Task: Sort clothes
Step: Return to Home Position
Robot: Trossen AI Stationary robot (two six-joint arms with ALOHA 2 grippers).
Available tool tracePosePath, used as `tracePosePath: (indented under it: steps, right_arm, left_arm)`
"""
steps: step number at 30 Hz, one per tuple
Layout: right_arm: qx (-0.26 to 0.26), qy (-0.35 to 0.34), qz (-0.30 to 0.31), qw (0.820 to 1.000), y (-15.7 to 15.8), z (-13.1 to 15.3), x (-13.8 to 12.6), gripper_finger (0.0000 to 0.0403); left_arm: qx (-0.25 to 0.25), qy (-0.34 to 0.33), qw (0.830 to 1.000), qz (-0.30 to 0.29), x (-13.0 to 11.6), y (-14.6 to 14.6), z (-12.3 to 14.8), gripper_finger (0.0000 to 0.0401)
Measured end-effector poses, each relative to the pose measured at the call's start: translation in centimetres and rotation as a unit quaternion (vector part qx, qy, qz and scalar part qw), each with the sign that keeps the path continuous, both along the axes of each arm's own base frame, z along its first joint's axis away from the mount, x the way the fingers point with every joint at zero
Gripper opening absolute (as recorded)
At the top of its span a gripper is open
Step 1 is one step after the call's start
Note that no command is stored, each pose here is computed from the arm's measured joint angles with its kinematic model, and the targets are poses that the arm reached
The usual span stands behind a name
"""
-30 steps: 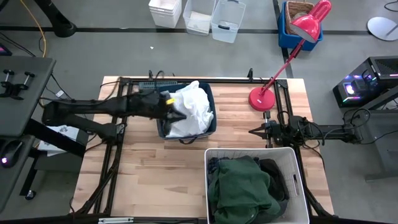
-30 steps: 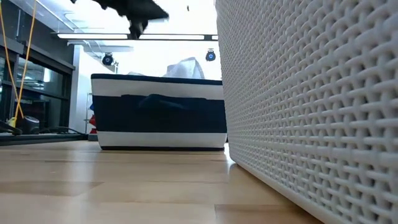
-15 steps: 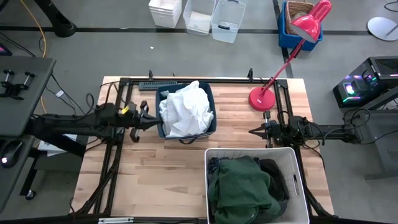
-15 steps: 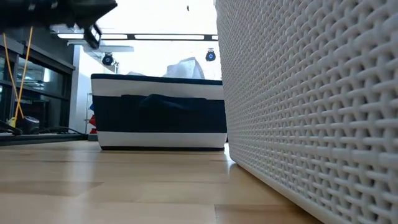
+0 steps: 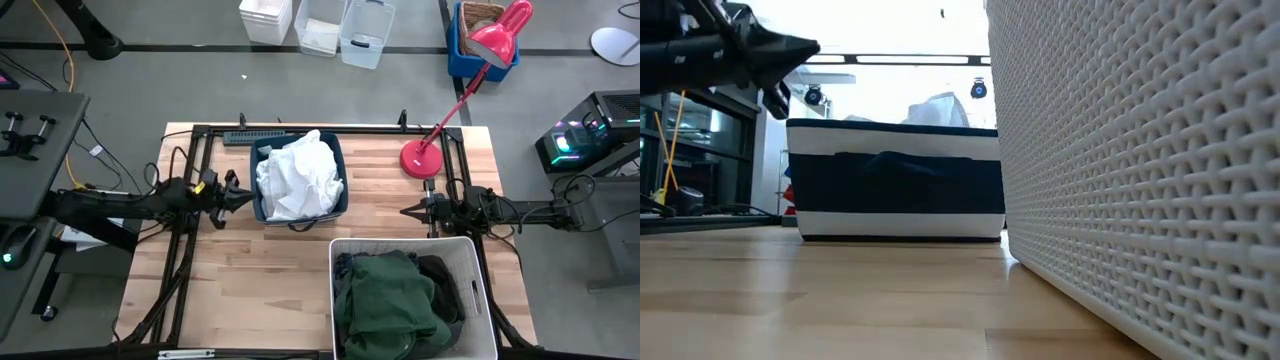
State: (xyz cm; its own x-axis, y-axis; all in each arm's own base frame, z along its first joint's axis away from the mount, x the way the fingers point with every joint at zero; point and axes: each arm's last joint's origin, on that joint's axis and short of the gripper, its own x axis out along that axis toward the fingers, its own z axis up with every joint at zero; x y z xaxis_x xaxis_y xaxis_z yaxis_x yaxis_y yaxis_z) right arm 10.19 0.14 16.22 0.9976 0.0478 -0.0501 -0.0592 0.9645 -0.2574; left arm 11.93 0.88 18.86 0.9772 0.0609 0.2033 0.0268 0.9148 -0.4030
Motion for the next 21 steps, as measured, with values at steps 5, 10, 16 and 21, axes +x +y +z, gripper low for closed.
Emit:
tracePosePath:
  steps: [5,10,16,21]
  right_arm:
    - [0.0,0.0,0.0,1.0,0.0,0.0,0.0,0.0]
    - [0.0,0.0,0.0,1.0,0.0,0.0,0.0,0.0]
    - [0.0,0.0,0.0,1.0,0.0,0.0,0.0,0.0]
    - [0.0,0.0,0.0,1.0,0.0,0.0,0.0,0.0]
  left_arm:
    - [0.07,0.03,0.997,0.005,0.1,-0.1,-0.5,0.0001]
    - [0.08,0.053,0.995,0.005,0.2,-0.1,-0.9,0.0001]
    - [0.079,0.068,0.995,0.004,0.2,-0.1,-1.2,0.0001]
    - [0.079,0.071,0.994,0.003,0.2,-0.1,-1.2,0.0001]
